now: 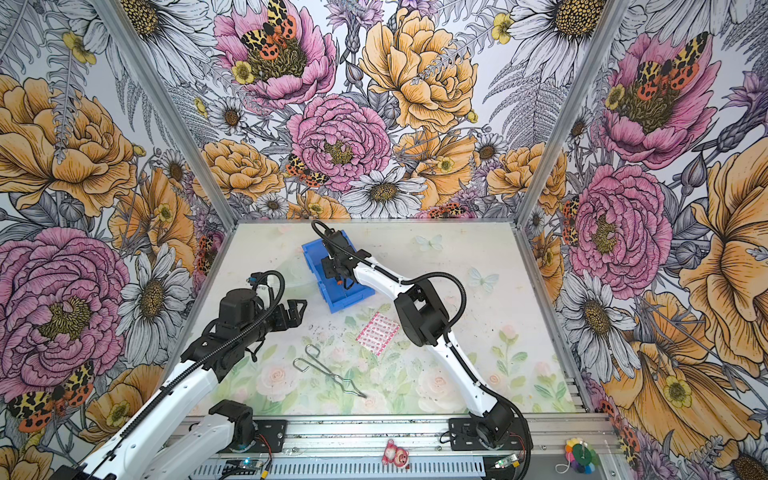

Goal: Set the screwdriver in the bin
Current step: 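Lower the screwdriver into the blue bin and open the right gripper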

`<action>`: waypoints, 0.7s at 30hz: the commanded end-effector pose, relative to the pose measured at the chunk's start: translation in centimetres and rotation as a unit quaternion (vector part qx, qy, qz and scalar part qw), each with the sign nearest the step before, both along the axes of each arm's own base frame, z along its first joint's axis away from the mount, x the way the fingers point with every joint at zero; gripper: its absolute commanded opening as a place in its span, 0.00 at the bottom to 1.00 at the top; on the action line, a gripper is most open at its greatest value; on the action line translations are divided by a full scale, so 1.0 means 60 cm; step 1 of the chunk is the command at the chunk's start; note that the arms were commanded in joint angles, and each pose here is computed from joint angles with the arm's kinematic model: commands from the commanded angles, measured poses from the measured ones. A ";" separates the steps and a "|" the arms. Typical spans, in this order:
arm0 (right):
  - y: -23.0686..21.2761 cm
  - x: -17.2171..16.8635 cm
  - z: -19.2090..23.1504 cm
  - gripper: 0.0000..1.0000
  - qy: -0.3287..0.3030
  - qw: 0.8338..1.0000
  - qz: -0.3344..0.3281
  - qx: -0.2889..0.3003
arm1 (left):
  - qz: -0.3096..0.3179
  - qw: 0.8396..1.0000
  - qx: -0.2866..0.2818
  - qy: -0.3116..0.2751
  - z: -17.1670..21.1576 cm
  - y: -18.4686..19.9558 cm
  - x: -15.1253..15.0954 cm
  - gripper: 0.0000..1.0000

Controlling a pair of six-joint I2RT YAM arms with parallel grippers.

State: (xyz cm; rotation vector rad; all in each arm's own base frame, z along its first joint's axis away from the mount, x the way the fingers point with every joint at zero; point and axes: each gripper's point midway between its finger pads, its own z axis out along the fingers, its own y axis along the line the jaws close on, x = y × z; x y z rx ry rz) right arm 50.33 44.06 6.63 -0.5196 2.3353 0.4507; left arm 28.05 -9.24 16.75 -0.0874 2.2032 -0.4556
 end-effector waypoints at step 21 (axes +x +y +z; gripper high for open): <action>-0.008 -0.007 -0.044 0.30 0.024 1.000 -0.004 -0.013 | -0.002 1.000 -0.002 -0.001 0.000 0.000 -0.001 0.99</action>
